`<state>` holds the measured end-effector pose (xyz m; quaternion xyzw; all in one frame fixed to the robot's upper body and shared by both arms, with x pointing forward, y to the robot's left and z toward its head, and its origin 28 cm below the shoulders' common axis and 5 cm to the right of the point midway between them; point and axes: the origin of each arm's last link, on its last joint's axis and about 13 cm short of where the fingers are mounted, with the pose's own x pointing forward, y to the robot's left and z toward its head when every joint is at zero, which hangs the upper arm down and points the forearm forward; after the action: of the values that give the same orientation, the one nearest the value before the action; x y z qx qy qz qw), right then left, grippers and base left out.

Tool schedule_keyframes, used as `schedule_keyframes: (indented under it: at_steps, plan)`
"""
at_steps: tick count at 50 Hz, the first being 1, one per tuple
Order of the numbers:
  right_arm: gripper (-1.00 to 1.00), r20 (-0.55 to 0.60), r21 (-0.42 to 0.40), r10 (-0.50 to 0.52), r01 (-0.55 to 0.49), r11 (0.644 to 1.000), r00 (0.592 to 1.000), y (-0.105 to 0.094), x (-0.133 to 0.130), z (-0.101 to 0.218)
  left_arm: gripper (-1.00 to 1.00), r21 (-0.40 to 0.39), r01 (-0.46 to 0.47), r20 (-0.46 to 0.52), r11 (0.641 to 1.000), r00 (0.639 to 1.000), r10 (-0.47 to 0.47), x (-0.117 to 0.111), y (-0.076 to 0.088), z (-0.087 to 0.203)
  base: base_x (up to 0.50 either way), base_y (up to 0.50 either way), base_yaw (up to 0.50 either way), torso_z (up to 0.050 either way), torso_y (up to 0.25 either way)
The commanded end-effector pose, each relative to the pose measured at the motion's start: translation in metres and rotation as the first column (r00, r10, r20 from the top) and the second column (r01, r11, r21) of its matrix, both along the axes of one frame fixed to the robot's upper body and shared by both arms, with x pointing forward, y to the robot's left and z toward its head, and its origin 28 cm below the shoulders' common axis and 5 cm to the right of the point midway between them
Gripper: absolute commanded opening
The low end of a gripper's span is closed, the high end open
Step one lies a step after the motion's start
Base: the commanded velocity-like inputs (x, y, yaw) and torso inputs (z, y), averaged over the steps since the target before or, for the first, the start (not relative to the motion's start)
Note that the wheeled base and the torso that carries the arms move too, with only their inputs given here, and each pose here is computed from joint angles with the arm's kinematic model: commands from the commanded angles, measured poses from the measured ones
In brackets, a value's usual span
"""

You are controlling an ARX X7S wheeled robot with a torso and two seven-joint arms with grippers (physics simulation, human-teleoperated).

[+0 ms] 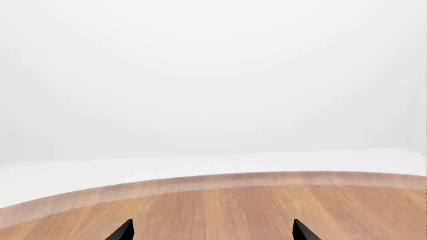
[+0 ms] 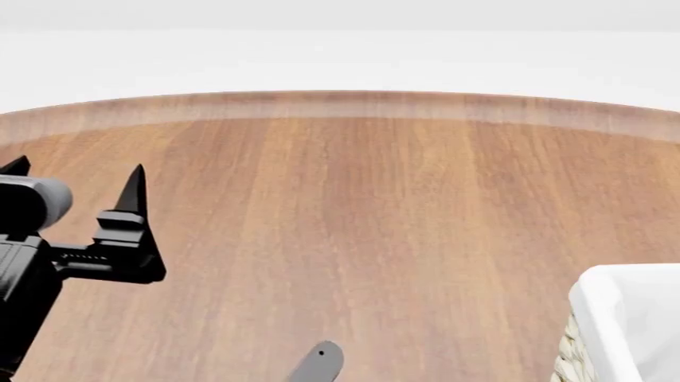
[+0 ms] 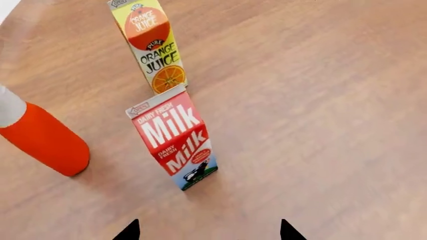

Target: Pick the milk and place it in the basket.

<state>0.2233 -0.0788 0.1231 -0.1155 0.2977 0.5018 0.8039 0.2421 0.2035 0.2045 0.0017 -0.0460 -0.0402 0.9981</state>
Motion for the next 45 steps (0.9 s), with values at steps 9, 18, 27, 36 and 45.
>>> schedule_keyframes:
  at_steps: [9,18,27,36,45]
  plan:
    - [1.0,0.054,0.035,0.121,-0.123,0.992,0.991,0.014,-0.003,0.012,1.0,-0.009,0.004,0.004,1.0,1.0,-0.004,-0.001,-0.002,-0.002,0.0,0.0,0.0,0.0,0.0]
    - [1.0,0.113,0.043,0.122,-0.127,0.991,0.986,0.015,0.0,0.016,1.0,-0.007,0.006,0.005,1.0,1.0,-0.006,-0.001,-0.002,-0.001,0.0,0.0,0.0,0.0,0.0]
    - [1.0,0.139,0.058,0.118,-0.128,0.99,0.983,0.016,0.01,0.012,1.0,-0.004,0.007,0.004,1.0,1.0,-0.007,-0.001,-0.002,-0.003,0.0,0.0,0.0,0.0,0.0]
    - [1.0,0.122,0.085,0.16,-0.171,0.982,0.979,0.022,0.019,0.003,1.0,-0.002,0.006,0.003,1.0,1.0,-0.006,0.0,-0.002,-0.003,0.0,0.0,0.0,0.0,0.0]
    - [1.0,0.119,0.111,0.181,-0.194,0.975,0.976,0.025,0.022,-0.001,1.0,0.0,0.008,0.0,1.0,1.0,-0.008,0.0,-0.003,-0.005,0.0,0.0,0.0,0.0,0.0]
